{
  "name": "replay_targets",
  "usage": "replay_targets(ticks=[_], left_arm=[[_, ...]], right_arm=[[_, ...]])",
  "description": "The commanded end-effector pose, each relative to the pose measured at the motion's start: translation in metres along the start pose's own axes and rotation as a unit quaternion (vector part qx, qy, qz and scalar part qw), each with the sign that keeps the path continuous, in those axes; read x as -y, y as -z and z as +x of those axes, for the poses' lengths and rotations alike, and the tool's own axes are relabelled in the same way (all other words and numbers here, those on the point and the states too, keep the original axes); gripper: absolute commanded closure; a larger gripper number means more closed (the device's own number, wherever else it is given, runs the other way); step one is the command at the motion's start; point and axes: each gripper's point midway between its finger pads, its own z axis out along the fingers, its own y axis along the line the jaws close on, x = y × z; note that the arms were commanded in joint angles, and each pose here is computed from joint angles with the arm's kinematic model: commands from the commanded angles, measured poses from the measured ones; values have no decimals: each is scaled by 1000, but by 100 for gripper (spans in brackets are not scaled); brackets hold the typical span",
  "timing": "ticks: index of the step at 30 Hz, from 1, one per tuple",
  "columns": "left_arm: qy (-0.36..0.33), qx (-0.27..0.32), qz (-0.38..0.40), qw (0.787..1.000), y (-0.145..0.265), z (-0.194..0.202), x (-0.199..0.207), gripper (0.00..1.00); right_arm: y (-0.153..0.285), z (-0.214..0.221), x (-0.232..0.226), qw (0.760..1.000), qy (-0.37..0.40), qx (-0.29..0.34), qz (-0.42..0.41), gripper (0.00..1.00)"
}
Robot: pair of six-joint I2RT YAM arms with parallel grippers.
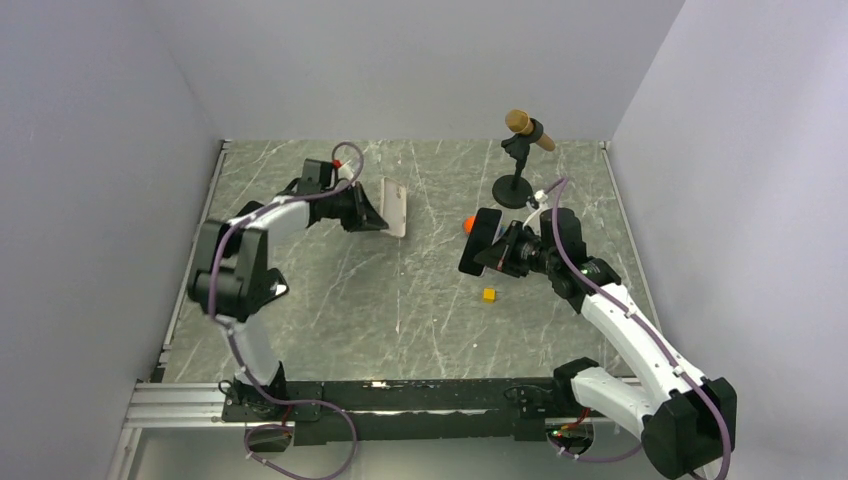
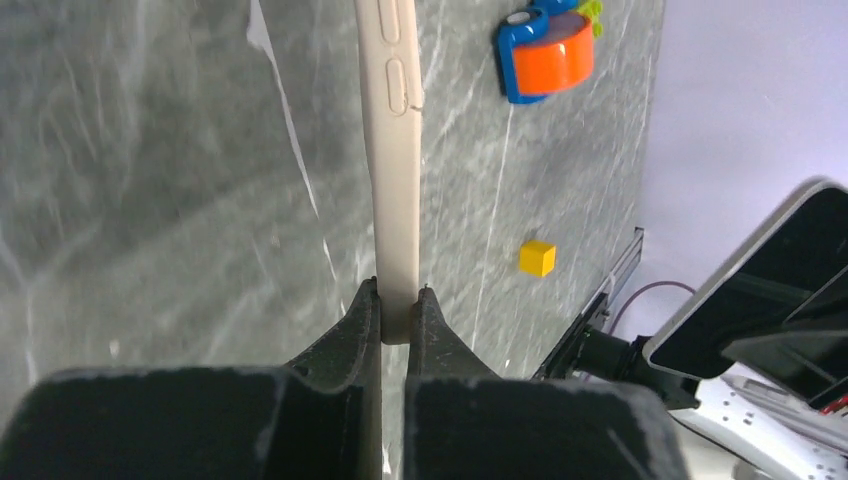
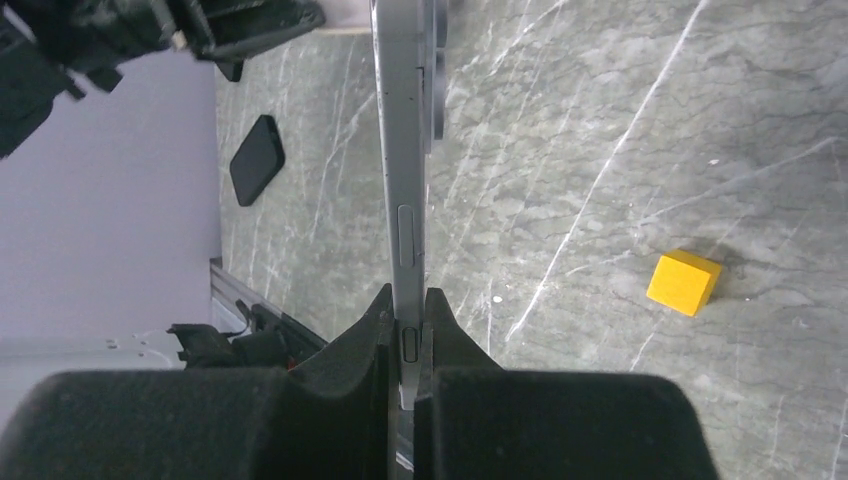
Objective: Take the phone out of the phone case
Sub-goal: Place the phone case at the center of the board.
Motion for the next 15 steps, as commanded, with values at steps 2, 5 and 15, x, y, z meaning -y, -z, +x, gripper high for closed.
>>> replay_targets(ticks=[2, 5, 15], left_arm=[[23, -37, 34, 998, -33, -34, -1, 100], [43, -52, 3, 998, -52, -43, -21, 100], [25, -15, -183, 983, -13, -61, -54, 3]], right_arm=[[10, -17, -20, 998, 6, 25, -53, 100], [15, -18, -17, 998, 5, 30, -49, 100], [22, -32, 8, 997, -36, 68, 4, 100]])
